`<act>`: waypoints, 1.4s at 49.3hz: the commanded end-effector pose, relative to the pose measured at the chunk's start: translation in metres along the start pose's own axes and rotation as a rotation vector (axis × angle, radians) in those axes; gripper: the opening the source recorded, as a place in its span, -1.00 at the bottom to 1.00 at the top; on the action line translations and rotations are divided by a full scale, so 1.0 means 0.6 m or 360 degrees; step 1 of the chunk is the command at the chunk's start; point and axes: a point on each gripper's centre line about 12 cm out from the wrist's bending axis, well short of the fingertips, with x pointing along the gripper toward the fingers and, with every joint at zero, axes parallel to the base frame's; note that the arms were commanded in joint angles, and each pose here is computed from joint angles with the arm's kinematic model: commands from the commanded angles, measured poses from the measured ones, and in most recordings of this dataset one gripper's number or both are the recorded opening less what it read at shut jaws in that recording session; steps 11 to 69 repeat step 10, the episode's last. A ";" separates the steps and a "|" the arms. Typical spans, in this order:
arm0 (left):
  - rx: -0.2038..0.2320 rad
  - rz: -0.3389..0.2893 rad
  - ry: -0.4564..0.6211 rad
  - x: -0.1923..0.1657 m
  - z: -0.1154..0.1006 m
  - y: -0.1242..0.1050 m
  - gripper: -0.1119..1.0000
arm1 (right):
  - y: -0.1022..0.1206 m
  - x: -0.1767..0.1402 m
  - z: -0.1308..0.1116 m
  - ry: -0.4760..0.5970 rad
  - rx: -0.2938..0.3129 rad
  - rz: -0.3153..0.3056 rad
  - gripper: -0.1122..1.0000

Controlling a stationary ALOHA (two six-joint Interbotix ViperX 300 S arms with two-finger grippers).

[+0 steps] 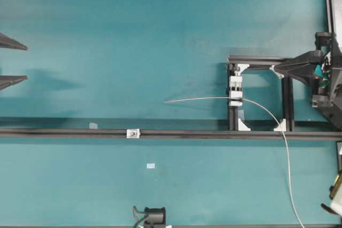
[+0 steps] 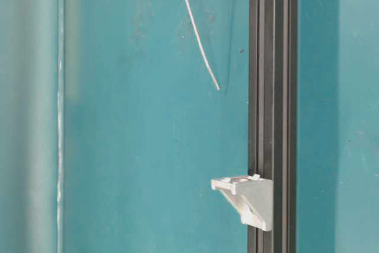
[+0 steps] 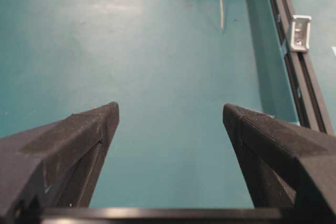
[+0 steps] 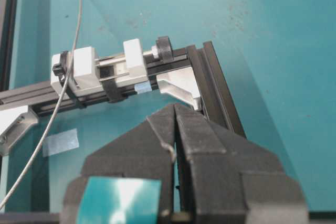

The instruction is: Insert the wire into the hole on the left side and pull it with the left arm.

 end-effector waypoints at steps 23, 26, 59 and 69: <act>-0.0001 0.0008 -0.0012 0.000 0.008 0.001 0.41 | 0.003 0.001 0.009 -0.0017 0.0001 0.0003 -0.79; -0.0001 0.0008 -0.0012 0.000 0.008 0.001 0.41 | 0.003 0.001 0.009 -0.0017 0.0001 0.0003 -0.79; -0.0001 0.0008 -0.0012 0.000 0.008 0.001 0.41 | 0.003 0.001 0.009 -0.0017 0.0001 0.0003 -0.79; -0.0001 0.0008 -0.0012 0.000 0.008 0.001 0.41 | 0.003 0.001 0.009 -0.0017 0.0001 0.0003 -0.79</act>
